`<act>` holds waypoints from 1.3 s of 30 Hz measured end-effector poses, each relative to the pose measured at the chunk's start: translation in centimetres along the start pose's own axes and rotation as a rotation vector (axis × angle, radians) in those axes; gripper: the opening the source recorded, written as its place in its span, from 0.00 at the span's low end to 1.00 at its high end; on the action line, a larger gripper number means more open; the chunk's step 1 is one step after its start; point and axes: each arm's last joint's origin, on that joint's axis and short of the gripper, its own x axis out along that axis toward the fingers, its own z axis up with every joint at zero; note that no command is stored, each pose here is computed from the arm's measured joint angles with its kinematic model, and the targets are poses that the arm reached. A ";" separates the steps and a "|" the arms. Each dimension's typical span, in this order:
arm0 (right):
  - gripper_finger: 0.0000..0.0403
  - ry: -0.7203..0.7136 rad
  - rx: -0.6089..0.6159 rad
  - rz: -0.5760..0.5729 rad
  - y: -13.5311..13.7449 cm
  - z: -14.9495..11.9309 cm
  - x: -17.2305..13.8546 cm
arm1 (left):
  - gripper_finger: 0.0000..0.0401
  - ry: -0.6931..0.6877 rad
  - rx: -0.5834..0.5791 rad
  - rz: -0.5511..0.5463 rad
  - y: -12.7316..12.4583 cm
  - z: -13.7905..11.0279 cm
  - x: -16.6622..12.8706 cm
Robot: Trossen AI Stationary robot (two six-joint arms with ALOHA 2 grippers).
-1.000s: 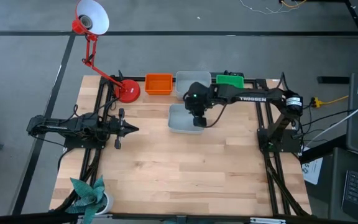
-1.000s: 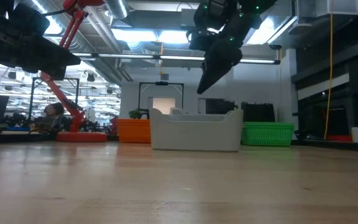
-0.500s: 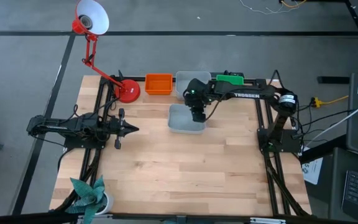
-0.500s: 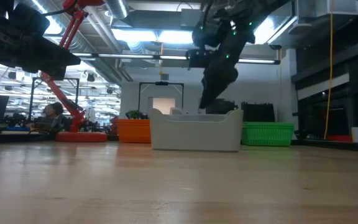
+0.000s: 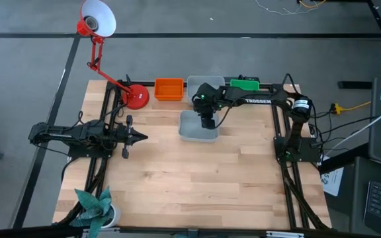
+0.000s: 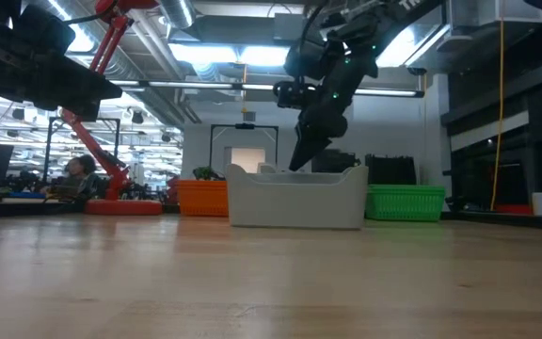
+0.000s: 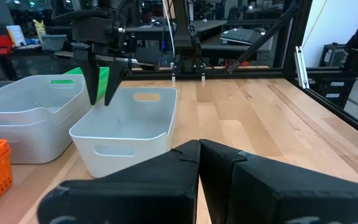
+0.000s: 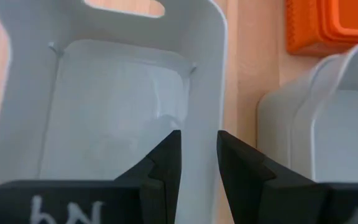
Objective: Stack baskets by color
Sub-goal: Stack the bottom gray bin on the top stacked gray bin
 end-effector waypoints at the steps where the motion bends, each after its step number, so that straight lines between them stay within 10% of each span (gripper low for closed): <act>1: 0.26 0.003 0.001 -0.006 -0.1 -0.1 0.0 | 0.00 0.000 0.000 0.000 0.0 0.0 0.0; 32: 0.25 0.083 0.047 -0.033 0.8 -5.2 3.3 | 0.00 0.000 0.000 0.000 0.0 0.0 0.0; 39: 0.03 0.084 0.049 -0.022 1.0 -5.1 3.2 | 0.00 0.000 0.000 0.000 0.0 0.0 0.0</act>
